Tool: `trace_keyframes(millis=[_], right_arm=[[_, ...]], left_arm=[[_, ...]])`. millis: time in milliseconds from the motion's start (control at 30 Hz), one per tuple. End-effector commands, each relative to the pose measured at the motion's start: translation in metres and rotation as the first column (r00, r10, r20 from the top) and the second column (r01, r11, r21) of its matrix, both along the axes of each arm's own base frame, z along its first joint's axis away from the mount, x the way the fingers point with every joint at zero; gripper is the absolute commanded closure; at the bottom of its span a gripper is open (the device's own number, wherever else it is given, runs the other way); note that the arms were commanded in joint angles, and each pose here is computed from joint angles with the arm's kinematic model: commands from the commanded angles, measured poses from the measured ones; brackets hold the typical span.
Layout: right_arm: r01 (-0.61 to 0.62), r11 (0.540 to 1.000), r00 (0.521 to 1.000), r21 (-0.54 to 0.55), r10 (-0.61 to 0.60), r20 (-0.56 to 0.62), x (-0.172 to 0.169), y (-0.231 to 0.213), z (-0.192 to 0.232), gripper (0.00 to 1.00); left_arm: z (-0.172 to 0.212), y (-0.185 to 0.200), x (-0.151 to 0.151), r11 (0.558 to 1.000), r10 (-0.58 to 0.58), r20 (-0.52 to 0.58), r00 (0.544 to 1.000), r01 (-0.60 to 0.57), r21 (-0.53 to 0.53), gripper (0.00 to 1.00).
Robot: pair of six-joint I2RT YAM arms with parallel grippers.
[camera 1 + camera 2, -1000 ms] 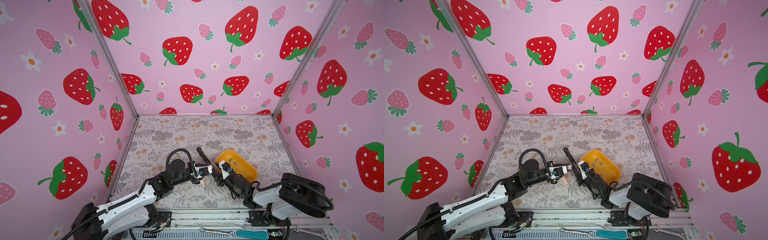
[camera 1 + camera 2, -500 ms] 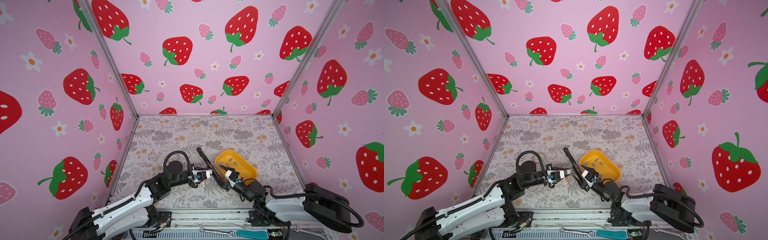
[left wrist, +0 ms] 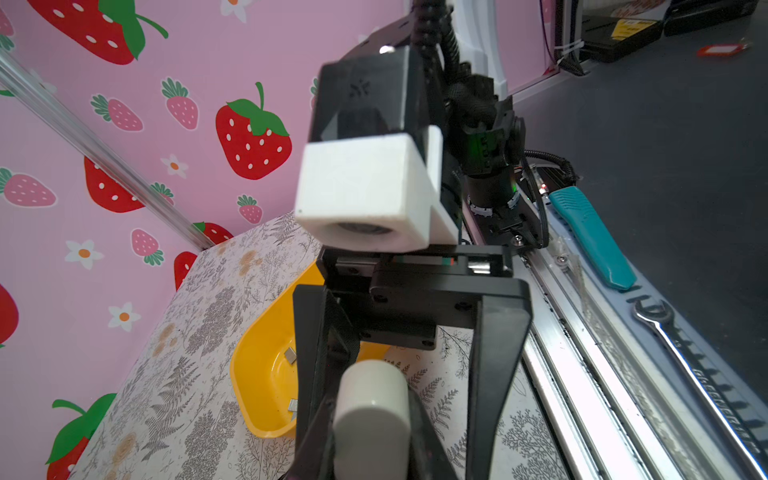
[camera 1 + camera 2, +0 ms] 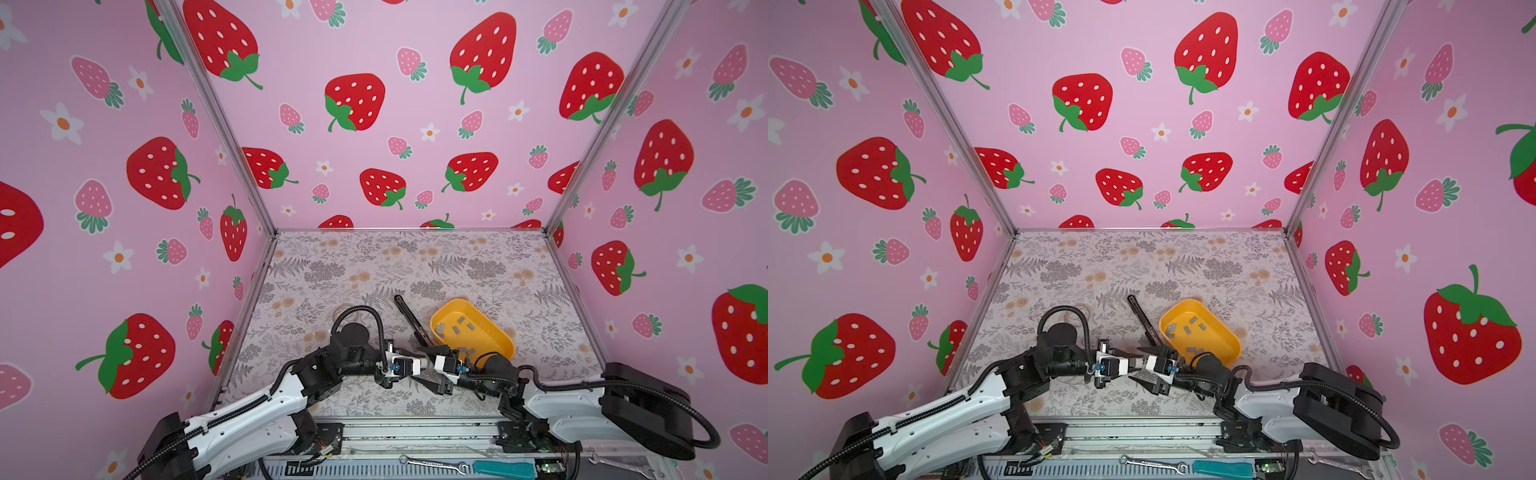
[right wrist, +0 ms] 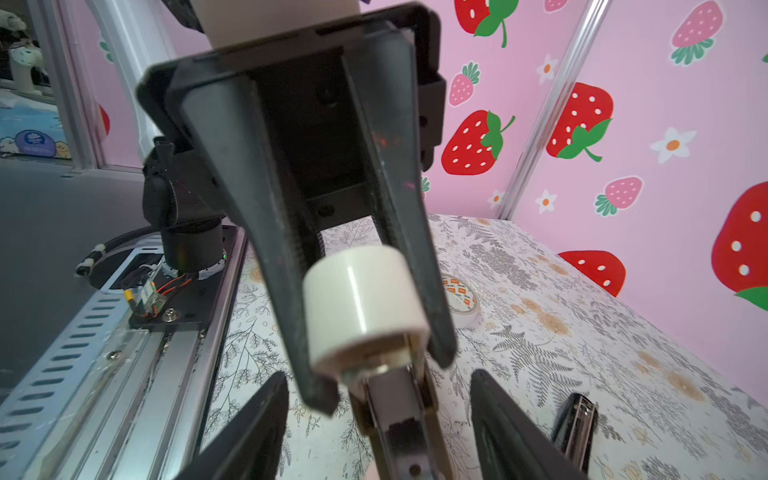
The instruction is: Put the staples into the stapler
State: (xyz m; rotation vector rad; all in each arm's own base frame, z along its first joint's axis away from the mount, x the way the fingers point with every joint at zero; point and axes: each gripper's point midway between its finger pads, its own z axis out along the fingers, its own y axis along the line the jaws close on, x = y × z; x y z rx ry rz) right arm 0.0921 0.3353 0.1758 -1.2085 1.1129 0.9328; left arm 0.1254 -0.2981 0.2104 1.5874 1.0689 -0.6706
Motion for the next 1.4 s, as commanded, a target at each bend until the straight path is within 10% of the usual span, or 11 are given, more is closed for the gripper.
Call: trace_keyframes(millis=[0, 367, 733, 767, 1100, 1367], right_arm=[[-0.063, 0.998, 0.998, 0.006, 0.063, 0.007, -0.008, 0.009, 0.005, 0.39], [-0.056, 0.998, 0.998, 0.009, 0.056, -0.010, -0.005, 0.013, 0.005, 0.87], [0.064, 0.998, 0.995, 0.016, -0.062, -0.077, 0.011, 0.000, 0.001, 1.00], [0.076, 0.997, 0.993, 0.014, -0.075, -0.092, 0.013, -0.003, -0.001, 1.00], [0.262, 0.965, 0.912, -0.034, -0.259, -0.320, 0.028, -0.021, -0.020, 1.00], [0.394, 0.899, 0.795, -0.190, -0.437, -0.419, 0.031, -0.024, -0.041, 1.00]], left_arm=[[0.014, -0.003, -0.008, 0.998, -0.060, 0.036, 0.998, 0.060, -0.014, 1.00], [0.010, -0.003, -0.008, 0.998, -0.059, 0.053, 0.997, 0.059, -0.007, 0.93], [0.020, 0.002, 0.029, 0.979, 0.192, -0.048, 0.980, -0.195, -0.068, 0.38], [0.024, 0.004, 0.035, 0.969, 0.230, -0.069, 0.971, -0.235, -0.073, 0.07], [0.045, 0.041, 0.083, 0.790, 0.565, -0.304, 0.767, -0.610, -0.069, 0.01], [0.033, 0.072, 0.130, 0.565, 0.729, -0.440, 0.524, -0.824, -0.046, 0.01]])
